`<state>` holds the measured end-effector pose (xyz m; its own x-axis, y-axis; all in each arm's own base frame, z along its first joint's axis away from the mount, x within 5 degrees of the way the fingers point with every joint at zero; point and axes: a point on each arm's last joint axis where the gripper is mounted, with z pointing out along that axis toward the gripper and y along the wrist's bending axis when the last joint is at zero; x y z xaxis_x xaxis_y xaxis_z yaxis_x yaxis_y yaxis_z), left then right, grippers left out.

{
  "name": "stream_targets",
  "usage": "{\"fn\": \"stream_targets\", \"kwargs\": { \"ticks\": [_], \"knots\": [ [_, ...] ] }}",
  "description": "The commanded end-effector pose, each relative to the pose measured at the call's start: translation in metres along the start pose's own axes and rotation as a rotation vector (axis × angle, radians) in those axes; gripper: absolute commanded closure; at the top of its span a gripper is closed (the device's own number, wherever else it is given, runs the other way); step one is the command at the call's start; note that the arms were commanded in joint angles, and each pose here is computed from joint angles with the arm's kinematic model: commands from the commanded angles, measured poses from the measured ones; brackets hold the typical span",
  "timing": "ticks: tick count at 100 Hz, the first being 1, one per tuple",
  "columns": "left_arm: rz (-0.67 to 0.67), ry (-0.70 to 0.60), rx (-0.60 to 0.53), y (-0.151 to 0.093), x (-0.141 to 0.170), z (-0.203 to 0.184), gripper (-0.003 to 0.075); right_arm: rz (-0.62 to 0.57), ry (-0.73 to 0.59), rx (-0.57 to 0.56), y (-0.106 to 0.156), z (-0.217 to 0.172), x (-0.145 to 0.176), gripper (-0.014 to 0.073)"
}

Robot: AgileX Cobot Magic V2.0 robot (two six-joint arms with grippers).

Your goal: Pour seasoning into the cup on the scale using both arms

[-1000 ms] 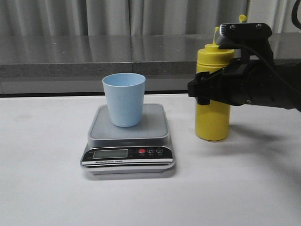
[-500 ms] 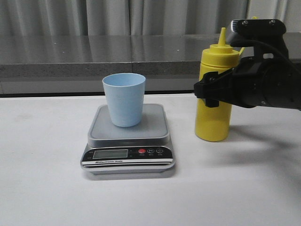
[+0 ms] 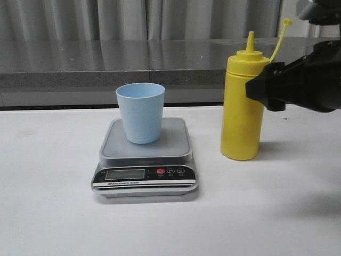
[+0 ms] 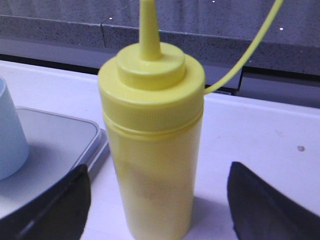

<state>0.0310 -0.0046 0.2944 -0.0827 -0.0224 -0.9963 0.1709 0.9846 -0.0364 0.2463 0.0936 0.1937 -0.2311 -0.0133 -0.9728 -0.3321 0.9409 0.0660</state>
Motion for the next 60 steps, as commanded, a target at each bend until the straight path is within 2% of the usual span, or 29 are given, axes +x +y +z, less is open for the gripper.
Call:
{"fn": "stream_targets", "kwargs": {
  "ticks": [1, 16, 30, 44, 60],
  "knots": [
    [-0.006, -0.090, 0.000, -0.001, -0.015, -0.002, 0.0740, -0.002, -0.101, -0.008, 0.001, -0.013, -0.023, 0.0176],
    [-0.006, -0.090, 0.000, -0.001, -0.015, -0.002, 0.0740, -0.002, -0.088, -0.009, 0.002, -0.035, -0.032, 0.0400],
    [-0.006, -0.090, 0.000, -0.001, -0.015, -0.002, 0.0740, -0.006, -0.120, -0.015, 0.003, -0.055, -0.039, 0.0546],
    [-0.006, -0.090, 0.000, -0.001, -0.015, -0.002, 0.0740, -0.006, -0.146, -0.017, 0.003, -0.072, -0.043, 0.0625],
    [-0.006, -0.090, 0.000, -0.001, -0.015, -0.002, 0.0740, -0.005, -0.112, -0.015, 0.003, -0.088, -0.046, 0.0655]
  ]
}}
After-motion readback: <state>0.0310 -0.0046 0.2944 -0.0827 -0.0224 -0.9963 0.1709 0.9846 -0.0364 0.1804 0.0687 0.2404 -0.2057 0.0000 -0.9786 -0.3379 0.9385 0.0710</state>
